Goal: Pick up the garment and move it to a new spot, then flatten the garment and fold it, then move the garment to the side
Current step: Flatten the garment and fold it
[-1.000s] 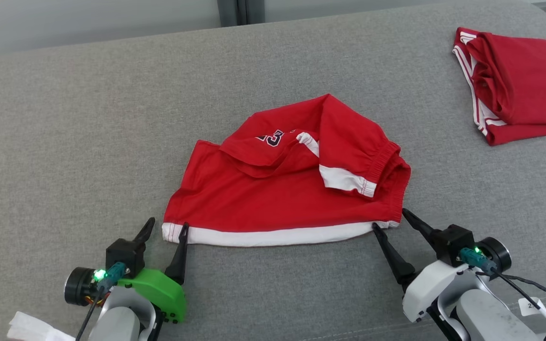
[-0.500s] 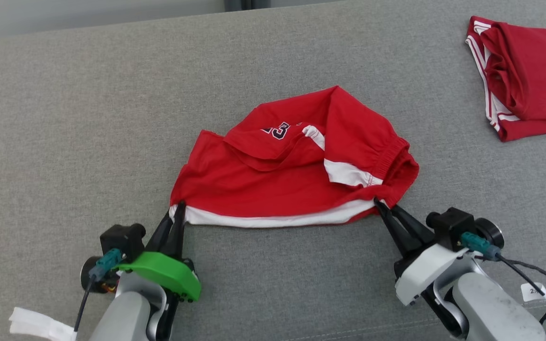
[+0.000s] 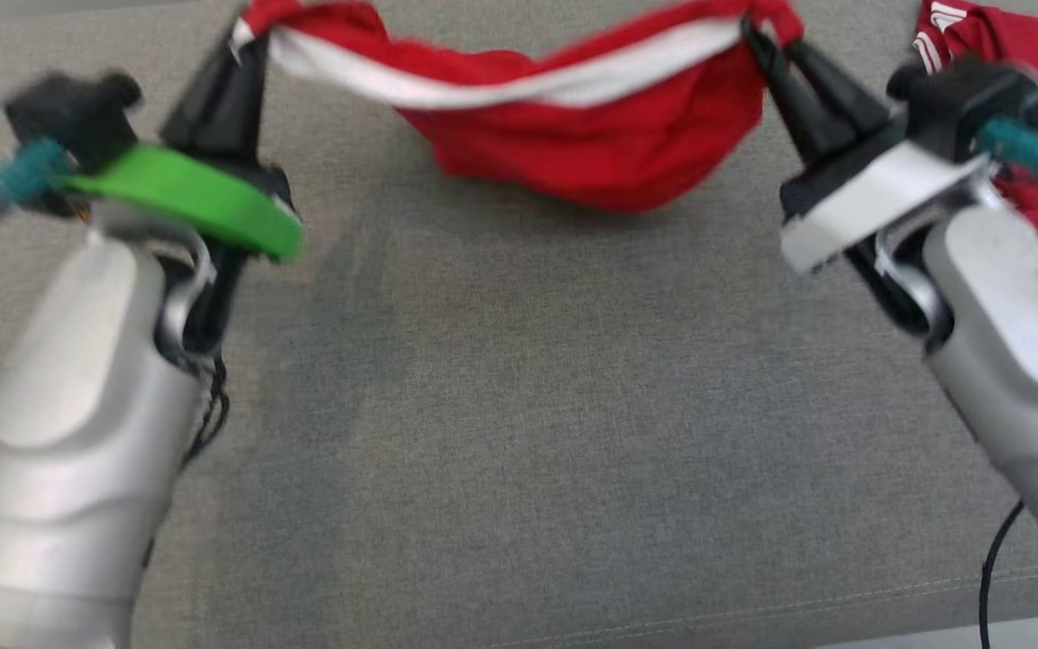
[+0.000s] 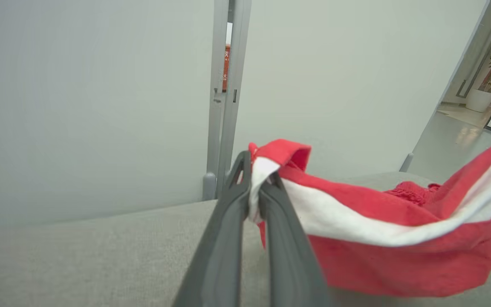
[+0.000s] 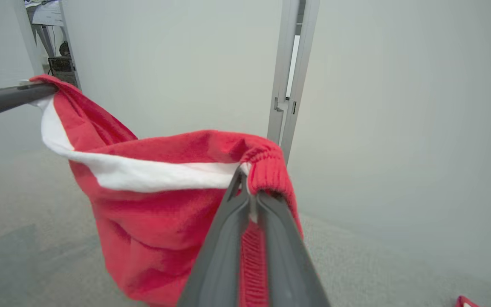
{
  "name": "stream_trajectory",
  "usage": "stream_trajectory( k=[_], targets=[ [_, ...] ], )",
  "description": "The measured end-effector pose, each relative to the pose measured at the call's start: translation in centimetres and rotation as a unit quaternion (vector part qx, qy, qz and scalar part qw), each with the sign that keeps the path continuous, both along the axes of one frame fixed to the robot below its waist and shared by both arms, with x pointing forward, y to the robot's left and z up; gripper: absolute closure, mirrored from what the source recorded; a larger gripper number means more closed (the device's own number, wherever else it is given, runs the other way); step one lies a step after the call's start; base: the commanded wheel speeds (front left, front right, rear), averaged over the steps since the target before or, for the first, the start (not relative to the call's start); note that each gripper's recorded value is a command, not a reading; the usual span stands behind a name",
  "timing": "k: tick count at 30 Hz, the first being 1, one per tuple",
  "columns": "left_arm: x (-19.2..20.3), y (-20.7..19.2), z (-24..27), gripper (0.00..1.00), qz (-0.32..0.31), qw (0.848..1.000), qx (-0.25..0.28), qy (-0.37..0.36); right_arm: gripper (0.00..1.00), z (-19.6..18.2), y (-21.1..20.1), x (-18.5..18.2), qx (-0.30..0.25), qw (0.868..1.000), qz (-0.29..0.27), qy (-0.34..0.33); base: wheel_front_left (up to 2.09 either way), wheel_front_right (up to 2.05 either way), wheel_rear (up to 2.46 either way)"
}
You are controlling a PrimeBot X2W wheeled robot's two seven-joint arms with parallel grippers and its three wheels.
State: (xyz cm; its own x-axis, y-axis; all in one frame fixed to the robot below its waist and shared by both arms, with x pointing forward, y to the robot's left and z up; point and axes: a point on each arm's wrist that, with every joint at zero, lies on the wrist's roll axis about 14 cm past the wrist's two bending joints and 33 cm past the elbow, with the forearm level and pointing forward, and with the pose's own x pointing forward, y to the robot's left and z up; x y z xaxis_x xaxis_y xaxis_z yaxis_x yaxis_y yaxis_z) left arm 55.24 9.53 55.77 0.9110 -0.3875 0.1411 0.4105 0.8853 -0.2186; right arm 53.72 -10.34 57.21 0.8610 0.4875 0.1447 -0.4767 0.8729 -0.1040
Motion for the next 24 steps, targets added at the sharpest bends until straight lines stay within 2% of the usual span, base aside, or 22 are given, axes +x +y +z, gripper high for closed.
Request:
stream_trajectory(
  k=[5, 9, 14, 19, 24],
  targets=[
    [5.6, 0.9, 5.6, 1.0, 0.011, 0.999, -0.029, -0.028, 1.0, 5.9, 0.7, 5.4, 0.007, 0.999, 0.002, -0.043, 0.0, 0.0, 0.0],
    [9.3, 0.6, 9.1, 1.0, 0.013, 0.998, -0.031, -0.056, 1.0, 8.7, 0.4, 9.5, 0.029, 0.999, -0.01, -0.041, 0.0, 0.0, 0.0],
    [13.2, 1.5, 12.4, 1.0, 0.034, 0.996, -0.029, -0.082, 1.0, 12.5, 0.6, 13.2, 0.017, 0.997, -0.016, -0.077, 0.0, 0.0, 0.0],
    [15.5, 1.1, 14.2, 1.0, 0.04, 0.993, -0.029, -0.107, 1.0, 13.2, 1.1, 15.4, 0.019, 0.996, -0.014, -0.084, 0.0, 0.0, 0.0],
    [16.6, 0.5, 12.1, 1.0, 0.04, 0.994, -0.036, -0.093, 1.0, 10.4, 1.7, 16.3, 0.011, 0.998, -0.004, -0.069, 0.0, 0.0, 0.0]
  ],
)
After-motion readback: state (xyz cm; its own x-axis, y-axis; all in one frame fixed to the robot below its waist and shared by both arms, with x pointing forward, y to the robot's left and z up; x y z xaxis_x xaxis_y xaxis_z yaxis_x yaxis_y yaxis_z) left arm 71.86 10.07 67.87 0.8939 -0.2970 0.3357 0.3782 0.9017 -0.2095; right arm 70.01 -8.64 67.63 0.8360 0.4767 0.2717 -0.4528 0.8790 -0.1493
